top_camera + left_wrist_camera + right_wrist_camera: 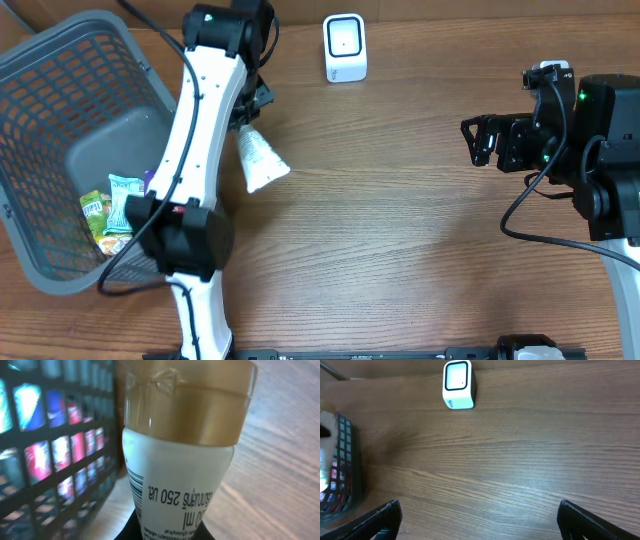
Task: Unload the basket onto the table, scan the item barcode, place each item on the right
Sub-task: 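Carry the tube out of the basket onto the table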
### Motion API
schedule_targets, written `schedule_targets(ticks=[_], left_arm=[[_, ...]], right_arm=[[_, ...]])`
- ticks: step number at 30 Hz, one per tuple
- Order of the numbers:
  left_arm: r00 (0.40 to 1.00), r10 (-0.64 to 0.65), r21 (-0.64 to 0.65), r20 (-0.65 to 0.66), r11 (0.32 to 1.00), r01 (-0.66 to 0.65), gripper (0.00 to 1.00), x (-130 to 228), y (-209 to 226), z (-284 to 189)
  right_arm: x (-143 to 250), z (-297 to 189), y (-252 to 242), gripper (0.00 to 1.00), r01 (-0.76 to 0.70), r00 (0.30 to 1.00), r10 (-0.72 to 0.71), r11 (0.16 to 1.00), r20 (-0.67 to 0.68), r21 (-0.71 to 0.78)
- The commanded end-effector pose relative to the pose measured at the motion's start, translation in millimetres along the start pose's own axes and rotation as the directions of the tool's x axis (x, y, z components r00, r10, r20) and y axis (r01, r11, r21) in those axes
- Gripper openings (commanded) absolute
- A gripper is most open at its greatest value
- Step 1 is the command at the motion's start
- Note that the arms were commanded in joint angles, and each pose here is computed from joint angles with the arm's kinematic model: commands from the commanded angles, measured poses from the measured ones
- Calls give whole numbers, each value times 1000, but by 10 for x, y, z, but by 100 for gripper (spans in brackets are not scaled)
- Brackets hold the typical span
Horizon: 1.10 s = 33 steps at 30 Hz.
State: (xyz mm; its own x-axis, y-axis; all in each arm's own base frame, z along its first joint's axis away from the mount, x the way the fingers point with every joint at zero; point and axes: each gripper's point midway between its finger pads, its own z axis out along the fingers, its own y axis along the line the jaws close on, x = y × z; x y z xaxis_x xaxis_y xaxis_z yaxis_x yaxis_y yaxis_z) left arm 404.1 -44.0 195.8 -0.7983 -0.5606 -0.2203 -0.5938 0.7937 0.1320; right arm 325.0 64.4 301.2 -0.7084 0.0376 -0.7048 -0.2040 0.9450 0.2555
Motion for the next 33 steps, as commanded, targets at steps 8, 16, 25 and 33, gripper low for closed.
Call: schedule_targets(ticks=[8,16,25,33], left_arm=[[996,-74,-126,53,989,80,5,123,792,-131],[996,-31,-106,82,994,40,5,93,1123,-334],[998,-52,-137,46,989,58,5,83,1605,-243],[997,71,-98,16,993,-70,5,84,1454,35]], right_arm=[[-110,-91,41,100,11,999,-11,1000,39,-2],[-110,-91,41,100,11,999,-11,1000,39,-1],[-109,-91,41,100,11,999,-11,1000,38,-2],[-110,-91,41,100,11,999,-11,1000,39,-2]])
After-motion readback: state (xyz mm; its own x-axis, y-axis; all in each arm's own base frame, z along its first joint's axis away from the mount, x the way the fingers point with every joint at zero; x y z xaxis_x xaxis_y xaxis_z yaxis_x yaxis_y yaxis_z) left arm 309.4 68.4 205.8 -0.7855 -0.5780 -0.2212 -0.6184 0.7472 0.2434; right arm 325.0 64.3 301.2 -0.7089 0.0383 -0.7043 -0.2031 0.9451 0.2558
